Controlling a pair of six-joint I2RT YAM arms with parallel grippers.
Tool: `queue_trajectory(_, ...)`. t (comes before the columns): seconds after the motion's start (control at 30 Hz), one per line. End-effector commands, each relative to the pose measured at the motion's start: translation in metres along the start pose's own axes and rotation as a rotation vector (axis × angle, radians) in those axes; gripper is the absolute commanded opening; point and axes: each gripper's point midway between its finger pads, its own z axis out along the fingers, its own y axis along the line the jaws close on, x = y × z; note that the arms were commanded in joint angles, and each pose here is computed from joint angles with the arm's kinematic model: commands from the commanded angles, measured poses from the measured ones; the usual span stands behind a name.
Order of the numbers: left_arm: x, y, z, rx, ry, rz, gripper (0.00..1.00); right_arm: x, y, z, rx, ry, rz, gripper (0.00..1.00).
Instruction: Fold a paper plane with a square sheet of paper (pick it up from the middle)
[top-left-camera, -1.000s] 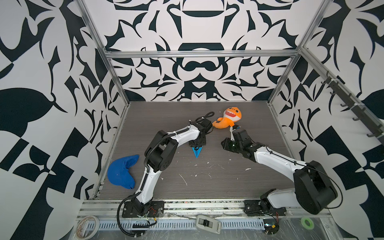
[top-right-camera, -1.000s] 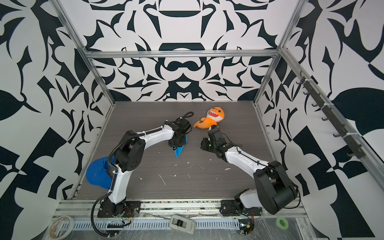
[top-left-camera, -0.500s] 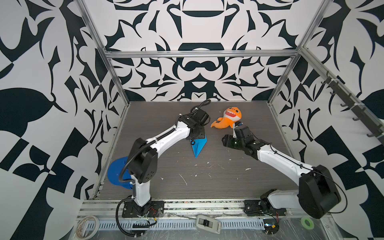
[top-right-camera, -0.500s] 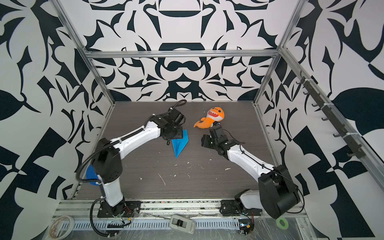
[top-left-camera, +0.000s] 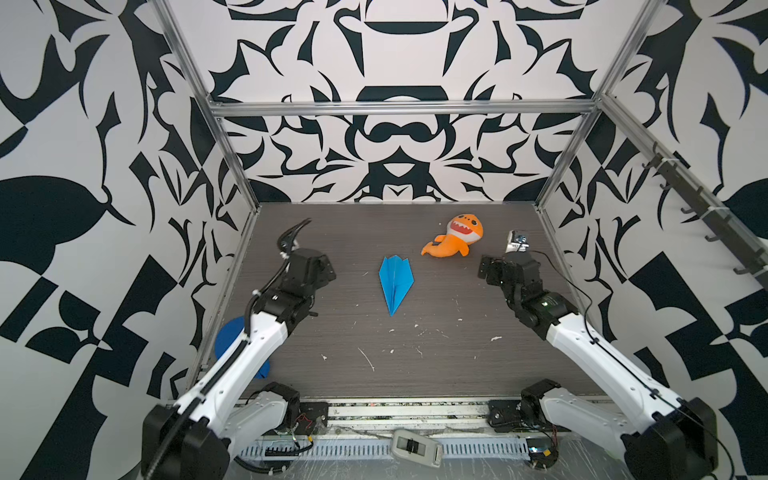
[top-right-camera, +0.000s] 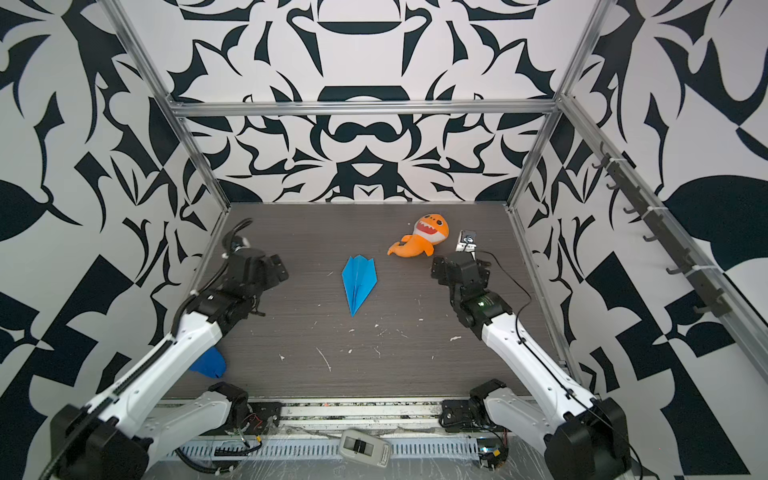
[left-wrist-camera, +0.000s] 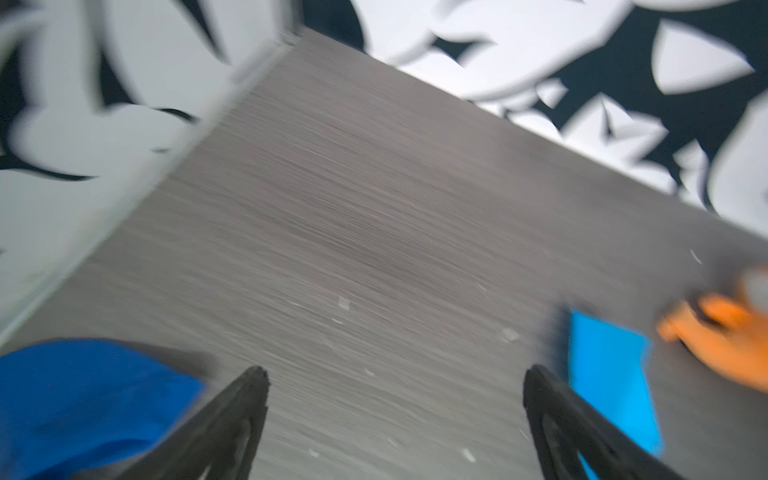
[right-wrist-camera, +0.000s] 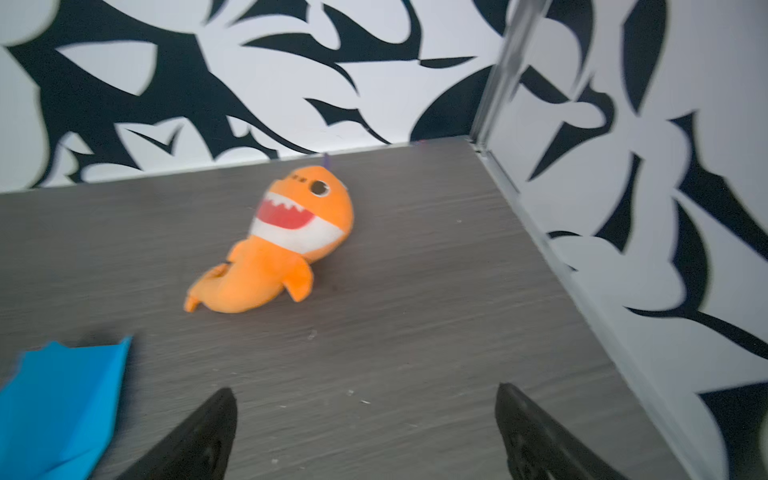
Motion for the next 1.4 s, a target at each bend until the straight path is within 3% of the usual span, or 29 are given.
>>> queue_trajectory(0.0,-0.027,0.042,0.0,-0.089,-0.228,-0.081,0.99,0.006,-0.034,0.007,0.147,-0.092,-0.051,0.99)
queue_trajectory(0.13,-0.019,0.083,0.003,-0.167,-0.337,-0.058,0.99,0.03,-0.053,0.02,0.192,-0.103,-0.053,0.99)
queue_trajectory(0.3,0.003,0.104,0.023,-0.193,-0.341,0.026,0.99,0.055,-0.05,0.04,0.127,-0.106,-0.068,0.99)
queue_trajectory(0.43,0.017,0.097,0.046,-0.122,-0.299,0.074,0.99,0.064,-0.037,0.055,0.068,-0.12,-0.101,0.99)
queue_trajectory(0.63,0.017,0.065,0.068,0.043,-0.334,0.191,1.0,0.07,-0.023,0.075,0.009,-0.138,-0.159,0.99)
queue_trajectory(0.77,0.018,0.053,0.08,0.141,-0.333,0.214,0.99,0.073,-0.016,0.087,-0.085,-0.126,-0.133,0.99)
queue_trajectory(1.03,0.033,0.052,0.12,0.188,-0.264,0.222,0.99,0.09,-0.006,0.106,-0.157,-0.084,-0.135,1.0)
queue_trajectory(1.23,0.036,0.048,0.135,0.184,-0.161,0.236,1.0,0.092,-0.008,0.112,-0.144,-0.073,-0.123,1.0)
queue_trajectory(1.37,0.036,0.048,0.135,0.185,-0.155,0.234,0.99,0.093,-0.011,0.11,-0.131,-0.068,-0.119,1.0)
